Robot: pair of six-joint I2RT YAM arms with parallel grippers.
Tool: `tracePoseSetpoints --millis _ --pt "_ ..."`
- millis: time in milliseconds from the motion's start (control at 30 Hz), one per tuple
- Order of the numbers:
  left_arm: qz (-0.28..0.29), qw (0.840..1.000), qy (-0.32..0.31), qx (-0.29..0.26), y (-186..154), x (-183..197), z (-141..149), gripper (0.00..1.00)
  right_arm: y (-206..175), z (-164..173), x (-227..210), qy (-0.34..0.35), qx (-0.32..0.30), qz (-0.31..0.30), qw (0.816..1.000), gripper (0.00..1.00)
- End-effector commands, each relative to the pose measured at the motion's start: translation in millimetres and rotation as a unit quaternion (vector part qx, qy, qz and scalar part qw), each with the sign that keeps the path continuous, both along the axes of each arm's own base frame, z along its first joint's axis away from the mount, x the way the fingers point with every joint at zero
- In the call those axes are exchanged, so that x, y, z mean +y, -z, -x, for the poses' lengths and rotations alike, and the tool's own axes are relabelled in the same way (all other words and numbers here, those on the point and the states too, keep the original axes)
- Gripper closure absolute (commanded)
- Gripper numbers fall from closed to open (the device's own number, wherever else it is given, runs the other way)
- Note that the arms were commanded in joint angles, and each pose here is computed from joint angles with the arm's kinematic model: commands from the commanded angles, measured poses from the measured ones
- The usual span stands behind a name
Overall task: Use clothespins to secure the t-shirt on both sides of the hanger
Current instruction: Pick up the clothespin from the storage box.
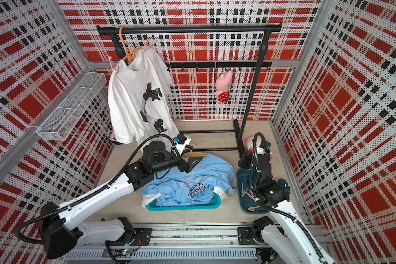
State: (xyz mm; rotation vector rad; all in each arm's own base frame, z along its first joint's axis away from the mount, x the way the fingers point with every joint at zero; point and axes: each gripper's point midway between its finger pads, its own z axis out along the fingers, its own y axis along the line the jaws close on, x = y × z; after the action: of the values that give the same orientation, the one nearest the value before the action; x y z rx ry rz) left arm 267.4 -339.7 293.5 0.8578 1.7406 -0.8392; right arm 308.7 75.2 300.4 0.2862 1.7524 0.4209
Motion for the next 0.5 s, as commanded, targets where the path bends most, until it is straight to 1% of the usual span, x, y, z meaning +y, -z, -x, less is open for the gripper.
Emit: tracePoseSetpoints --millis 0,100,200,333,467 --pt "0.048 0.998 0.029 0.003 -20.3 -23.5 5.4 0.16 -54.3 -1.9 38.4 -0.103 -0.105 -0.013 0.989 1.00" --pt "0.044 0.997 0.063 0.018 -16.6 -42.5 9.9 0.16 -66.9 -3.4 56.7 -0.132 -0.120 -0.022 0.984 1.00" --pt "0.037 0.998 0.048 0.021 -12.5 -48.9 -1.2 0.16 -73.2 2.1 80.5 -0.170 -0.122 -0.014 0.978 1.00" --pt "0.035 0.998 0.047 0.008 -17.0 -57.4 -6.6 0.16 -72.4 10.8 102.1 -0.193 -0.114 -0.011 0.974 1.00" --pt "0.034 0.998 0.055 -0.011 -24.9 -62.2 -5.2 0.20 -70.5 18.4 113.1 -0.212 -0.109 -0.024 0.971 1.00"
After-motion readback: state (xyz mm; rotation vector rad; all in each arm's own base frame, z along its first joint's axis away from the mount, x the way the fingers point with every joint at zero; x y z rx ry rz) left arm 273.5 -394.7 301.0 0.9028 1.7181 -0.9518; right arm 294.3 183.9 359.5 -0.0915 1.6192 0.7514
